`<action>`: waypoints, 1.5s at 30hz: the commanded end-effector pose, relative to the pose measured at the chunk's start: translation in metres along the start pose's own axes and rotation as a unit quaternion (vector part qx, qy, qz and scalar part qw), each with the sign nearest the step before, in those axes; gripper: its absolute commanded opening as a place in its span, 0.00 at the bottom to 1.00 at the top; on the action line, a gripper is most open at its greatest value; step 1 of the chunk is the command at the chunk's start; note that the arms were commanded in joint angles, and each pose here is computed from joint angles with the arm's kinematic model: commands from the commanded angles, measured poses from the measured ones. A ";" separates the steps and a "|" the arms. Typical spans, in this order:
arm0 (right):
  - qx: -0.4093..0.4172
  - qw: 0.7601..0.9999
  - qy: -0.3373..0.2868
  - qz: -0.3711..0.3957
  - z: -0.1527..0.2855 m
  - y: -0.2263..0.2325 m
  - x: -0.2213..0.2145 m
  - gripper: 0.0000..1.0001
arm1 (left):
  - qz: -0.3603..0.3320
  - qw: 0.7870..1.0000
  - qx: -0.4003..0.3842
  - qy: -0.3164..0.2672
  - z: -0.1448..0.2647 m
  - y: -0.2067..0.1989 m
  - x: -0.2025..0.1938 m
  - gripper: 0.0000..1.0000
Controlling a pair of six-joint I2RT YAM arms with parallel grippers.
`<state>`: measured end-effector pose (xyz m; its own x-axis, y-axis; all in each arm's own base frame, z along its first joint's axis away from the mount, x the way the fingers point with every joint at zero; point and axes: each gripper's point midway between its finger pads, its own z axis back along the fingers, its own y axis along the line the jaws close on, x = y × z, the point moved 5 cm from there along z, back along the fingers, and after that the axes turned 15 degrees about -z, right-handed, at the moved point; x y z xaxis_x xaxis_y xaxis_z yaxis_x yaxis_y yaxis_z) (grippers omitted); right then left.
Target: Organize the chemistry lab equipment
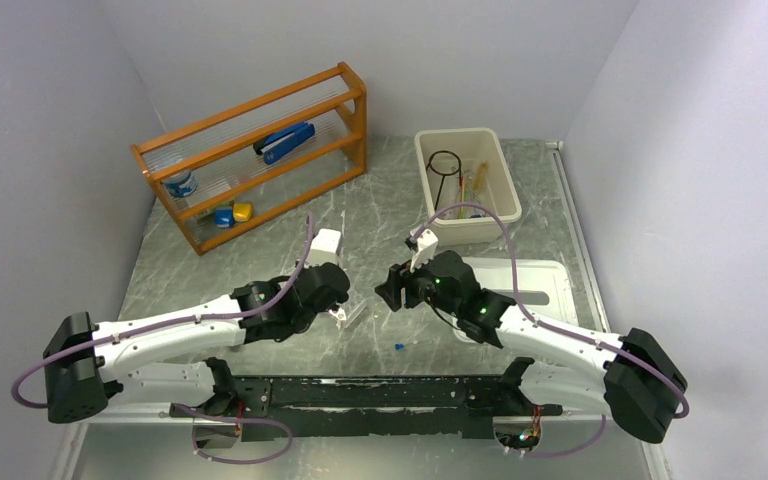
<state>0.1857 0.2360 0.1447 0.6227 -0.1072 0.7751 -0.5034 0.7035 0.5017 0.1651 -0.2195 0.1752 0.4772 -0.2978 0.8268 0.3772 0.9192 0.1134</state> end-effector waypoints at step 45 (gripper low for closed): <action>-0.046 0.998 0.032 -0.015 -0.012 -0.016 -0.019 0.61 | 0.026 0.995 0.089 0.036 -0.030 0.011 -0.037 0.08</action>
<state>0.1891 0.2333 0.1168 0.6700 -0.0848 0.7375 -0.4331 0.7622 0.4811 0.1709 -0.2026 0.1316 0.5425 -0.2813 0.7915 0.2212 0.9569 0.1884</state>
